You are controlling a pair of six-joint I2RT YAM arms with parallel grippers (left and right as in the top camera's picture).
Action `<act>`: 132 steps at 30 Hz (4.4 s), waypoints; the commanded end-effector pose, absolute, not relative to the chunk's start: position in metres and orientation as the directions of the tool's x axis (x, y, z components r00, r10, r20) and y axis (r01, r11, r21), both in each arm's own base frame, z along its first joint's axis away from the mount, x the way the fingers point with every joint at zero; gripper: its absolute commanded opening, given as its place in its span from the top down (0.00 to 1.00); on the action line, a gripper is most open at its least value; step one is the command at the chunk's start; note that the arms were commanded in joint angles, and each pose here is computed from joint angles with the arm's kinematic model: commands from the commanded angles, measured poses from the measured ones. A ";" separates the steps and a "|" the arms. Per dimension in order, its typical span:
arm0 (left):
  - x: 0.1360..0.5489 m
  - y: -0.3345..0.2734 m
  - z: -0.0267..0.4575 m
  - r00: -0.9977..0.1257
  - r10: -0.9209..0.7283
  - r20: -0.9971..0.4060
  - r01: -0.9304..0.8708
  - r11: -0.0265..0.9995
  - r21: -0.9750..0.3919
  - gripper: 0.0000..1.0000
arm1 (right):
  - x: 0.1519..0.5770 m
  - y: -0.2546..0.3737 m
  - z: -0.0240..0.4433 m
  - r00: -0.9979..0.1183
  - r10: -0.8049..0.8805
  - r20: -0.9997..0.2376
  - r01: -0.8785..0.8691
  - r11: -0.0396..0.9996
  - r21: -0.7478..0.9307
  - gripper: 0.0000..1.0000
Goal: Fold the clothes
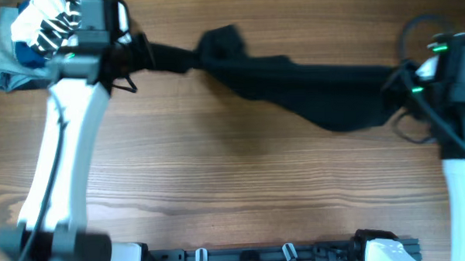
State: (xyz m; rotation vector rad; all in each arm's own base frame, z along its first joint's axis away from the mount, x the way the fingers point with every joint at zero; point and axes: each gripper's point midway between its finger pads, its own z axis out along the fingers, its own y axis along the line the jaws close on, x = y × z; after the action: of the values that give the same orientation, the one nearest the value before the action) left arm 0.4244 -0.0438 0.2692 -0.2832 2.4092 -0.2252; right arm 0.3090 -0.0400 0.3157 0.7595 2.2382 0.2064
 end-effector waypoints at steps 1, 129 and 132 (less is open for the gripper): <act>0.399 -0.032 0.382 -0.529 -0.287 -0.799 -0.101 0.956 -0.276 0.96 | 0.292 -0.074 0.382 -0.436 0.515 -0.738 0.438 0.838 0.326 0.96; 0.389 -0.085 0.210 -0.929 -0.320 -0.185 -0.285 0.939 -0.195 0.01 | 0.394 -0.056 0.222 -0.826 0.486 -0.284 0.375 0.852 0.365 0.00; 0.362 -0.101 0.205 -0.948 -0.305 -0.094 -0.287 0.943 -0.167 0.02 | 0.359 -0.063 0.229 -0.815 0.527 -0.242 0.461 0.841 0.283 0.00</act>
State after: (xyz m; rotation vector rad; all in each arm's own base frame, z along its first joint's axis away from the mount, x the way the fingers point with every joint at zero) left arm 0.3792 -0.0797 0.2121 -0.4008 2.9051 -0.1964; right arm 0.3766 -0.0529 0.2281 0.6190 2.6888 0.3946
